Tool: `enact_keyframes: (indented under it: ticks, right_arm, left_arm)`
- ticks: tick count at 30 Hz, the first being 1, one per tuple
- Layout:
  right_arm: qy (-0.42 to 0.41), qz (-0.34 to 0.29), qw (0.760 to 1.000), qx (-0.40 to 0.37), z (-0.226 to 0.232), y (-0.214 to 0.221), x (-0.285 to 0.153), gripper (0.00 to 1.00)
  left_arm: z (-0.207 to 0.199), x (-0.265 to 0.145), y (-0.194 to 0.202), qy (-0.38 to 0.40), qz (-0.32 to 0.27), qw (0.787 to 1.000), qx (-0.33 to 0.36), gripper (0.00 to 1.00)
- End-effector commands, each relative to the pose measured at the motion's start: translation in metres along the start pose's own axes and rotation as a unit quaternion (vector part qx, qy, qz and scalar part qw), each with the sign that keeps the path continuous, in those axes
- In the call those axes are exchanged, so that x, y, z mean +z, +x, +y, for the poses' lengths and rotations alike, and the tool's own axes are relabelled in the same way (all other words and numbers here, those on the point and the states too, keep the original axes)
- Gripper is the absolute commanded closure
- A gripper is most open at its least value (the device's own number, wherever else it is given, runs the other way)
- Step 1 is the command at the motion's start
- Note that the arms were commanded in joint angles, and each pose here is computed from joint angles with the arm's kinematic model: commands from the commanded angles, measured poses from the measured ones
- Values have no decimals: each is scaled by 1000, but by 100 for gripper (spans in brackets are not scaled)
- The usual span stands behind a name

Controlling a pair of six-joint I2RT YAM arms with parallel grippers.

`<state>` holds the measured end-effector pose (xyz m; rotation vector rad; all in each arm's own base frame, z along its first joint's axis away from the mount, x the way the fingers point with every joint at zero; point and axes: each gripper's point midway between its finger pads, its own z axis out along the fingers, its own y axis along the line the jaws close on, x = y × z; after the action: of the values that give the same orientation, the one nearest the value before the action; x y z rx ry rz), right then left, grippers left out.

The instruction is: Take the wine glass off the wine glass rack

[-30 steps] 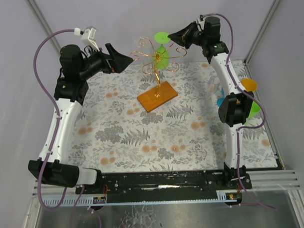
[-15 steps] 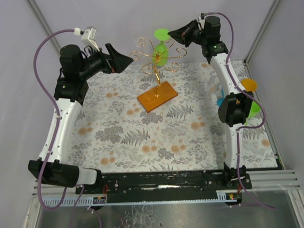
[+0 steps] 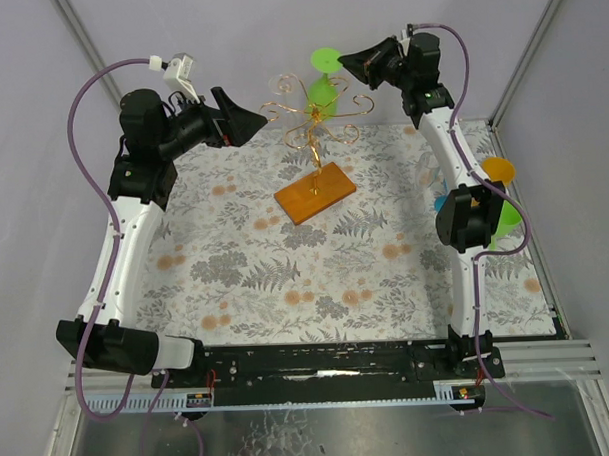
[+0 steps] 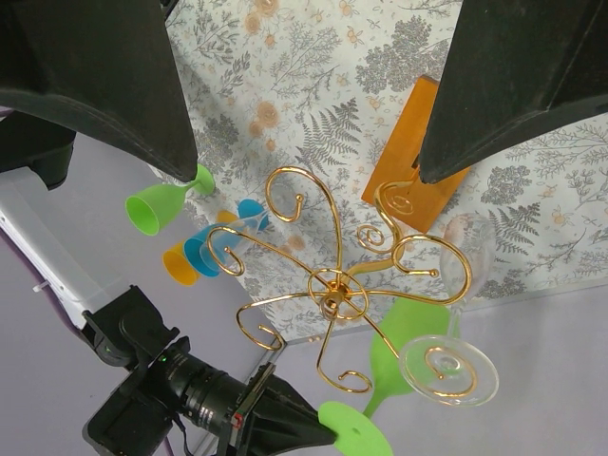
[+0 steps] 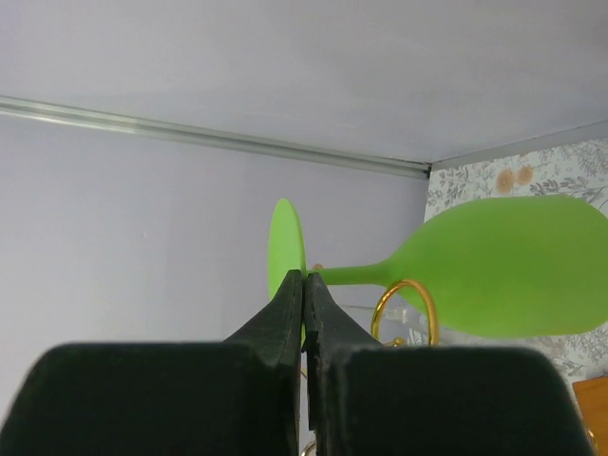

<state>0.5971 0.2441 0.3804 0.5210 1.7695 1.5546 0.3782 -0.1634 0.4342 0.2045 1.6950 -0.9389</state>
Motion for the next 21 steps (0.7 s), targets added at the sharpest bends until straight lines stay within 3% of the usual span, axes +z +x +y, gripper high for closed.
enact_keyframes:
  ticks: [1, 12, 21]
  right_arm:
    - [-28, -39, 999, -19, 13, -13, 5, 100]
    - [-17, -129, 990, -46, 22, -57, -15, 100]
    - [8, -201, 977, -71, 33, -110, -84, 100]
  left_arm:
    - [-7, -4, -10, 16, -17, 1000, 19, 0]
    - [-23, -12, -19, 32, -23, 999, 22, 0]
    - [-39, -13, -33, 57, -32, 998, 10, 0]
